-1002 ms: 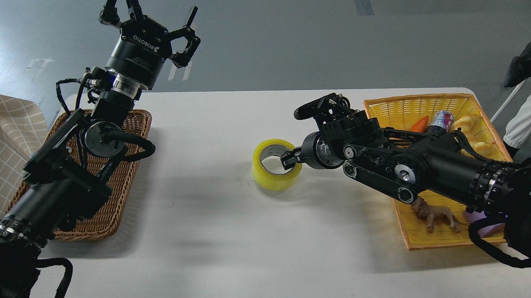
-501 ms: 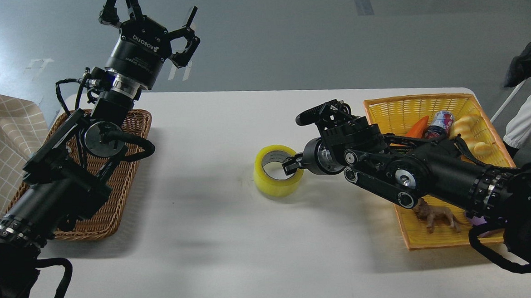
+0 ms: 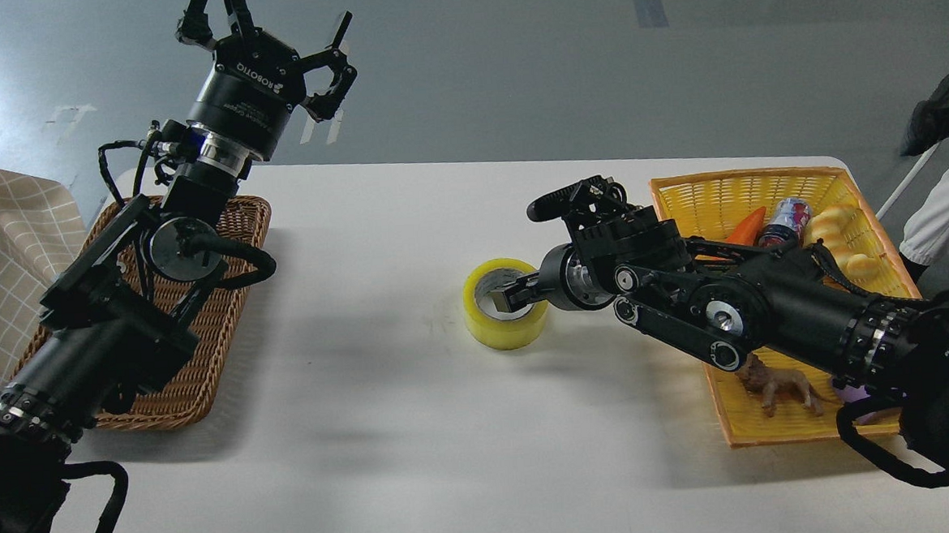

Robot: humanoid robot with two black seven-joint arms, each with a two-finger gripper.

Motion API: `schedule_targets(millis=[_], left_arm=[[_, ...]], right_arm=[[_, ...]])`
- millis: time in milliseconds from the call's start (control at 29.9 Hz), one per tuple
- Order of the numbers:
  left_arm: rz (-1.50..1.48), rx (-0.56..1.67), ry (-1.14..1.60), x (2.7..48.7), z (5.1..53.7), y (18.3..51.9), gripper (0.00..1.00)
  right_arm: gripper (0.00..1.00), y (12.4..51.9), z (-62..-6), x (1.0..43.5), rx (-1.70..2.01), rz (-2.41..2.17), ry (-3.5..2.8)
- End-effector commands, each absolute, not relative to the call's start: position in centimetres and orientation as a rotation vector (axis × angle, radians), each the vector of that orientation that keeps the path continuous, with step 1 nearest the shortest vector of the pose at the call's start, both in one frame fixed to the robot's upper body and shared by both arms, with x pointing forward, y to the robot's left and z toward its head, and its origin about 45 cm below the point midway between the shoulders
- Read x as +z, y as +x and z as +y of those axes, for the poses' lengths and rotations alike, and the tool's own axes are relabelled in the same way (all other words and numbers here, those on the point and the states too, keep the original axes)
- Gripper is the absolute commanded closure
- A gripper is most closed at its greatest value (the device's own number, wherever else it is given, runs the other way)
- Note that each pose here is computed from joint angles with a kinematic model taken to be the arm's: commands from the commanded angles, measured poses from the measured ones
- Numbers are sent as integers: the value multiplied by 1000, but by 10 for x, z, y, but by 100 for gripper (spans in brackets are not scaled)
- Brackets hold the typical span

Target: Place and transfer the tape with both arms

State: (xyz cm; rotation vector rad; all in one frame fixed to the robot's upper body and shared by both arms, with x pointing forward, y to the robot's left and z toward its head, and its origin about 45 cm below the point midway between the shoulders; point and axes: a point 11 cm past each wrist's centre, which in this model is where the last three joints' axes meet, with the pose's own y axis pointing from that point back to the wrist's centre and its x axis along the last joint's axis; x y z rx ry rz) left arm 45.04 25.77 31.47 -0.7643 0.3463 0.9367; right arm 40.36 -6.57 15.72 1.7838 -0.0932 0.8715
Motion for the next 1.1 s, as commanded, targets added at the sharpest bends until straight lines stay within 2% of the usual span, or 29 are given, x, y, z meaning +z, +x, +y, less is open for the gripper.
schedule_targets(millis=[0, 200, 468, 768, 902, 1069], left_arm=[[344, 937, -768, 316, 258, 451, 2], [345, 936, -765, 315, 258, 451, 2], [343, 941, -752, 313, 260, 450, 2], [357, 941, -740, 307, 257, 449, 2], [362, 937, -732, 305, 255, 448, 2], [359, 937, -730, 306, 255, 449, 2]], right_arm=[[8, 404, -57, 167, 892, -100, 1809], [6, 384, -11, 213, 999, -60, 1957], [3, 396, -73, 283, 1024, -214, 2041], [2, 408, -127, 333, 951, -455, 2174], [2, 413, -154, 371, 924, -669, 2300], [2, 424, -208, 393, 811, -1043, 2440]])
